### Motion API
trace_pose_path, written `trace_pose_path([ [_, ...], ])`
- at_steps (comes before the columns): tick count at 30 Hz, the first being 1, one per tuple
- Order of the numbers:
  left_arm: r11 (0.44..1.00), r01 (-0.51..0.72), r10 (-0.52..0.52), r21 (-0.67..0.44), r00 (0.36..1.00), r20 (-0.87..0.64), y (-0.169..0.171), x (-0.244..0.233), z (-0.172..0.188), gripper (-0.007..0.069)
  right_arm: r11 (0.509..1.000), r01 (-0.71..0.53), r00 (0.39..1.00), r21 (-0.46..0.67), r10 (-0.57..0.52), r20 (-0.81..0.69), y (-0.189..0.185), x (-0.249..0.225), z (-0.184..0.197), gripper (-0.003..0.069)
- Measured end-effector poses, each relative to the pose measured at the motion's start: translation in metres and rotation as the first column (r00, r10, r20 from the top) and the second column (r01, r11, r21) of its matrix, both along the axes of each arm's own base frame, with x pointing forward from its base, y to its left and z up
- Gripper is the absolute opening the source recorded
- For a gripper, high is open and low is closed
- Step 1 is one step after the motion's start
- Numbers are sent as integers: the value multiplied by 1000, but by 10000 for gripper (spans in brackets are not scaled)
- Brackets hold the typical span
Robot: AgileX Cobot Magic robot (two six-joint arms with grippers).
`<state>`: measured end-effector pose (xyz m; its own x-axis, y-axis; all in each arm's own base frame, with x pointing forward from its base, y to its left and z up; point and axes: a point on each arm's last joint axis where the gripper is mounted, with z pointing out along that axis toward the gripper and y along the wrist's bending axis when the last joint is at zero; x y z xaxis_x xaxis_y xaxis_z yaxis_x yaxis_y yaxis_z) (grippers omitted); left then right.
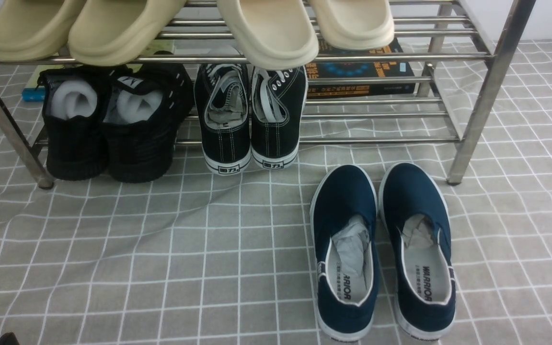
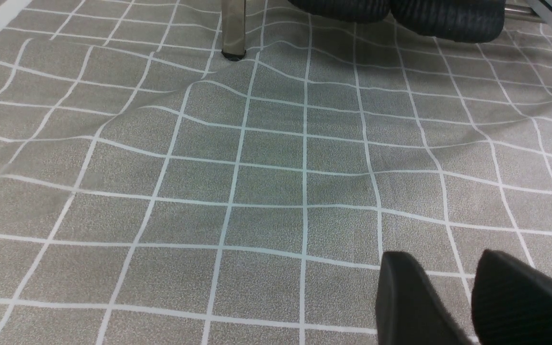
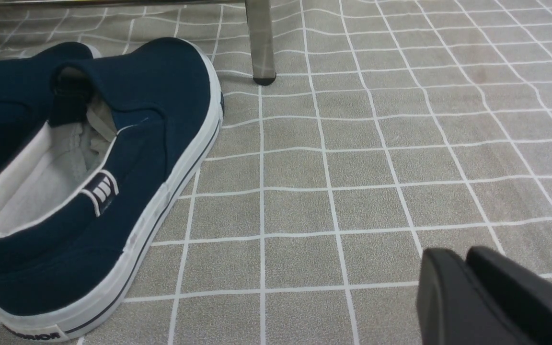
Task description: Take the shoes off the shelf with your hand from the grey coffee tablecloth.
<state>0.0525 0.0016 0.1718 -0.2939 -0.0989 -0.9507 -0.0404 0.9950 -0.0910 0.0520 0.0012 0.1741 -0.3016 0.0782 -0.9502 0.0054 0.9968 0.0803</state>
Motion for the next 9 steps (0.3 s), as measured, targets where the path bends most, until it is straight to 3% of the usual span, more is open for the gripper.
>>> trace_pose_path([
  [9, 1000, 0, 0, 0, 1000, 0, 0, 0, 0, 240, 1000, 0, 1000, 0, 0, 0, 0, 0, 0, 88],
])
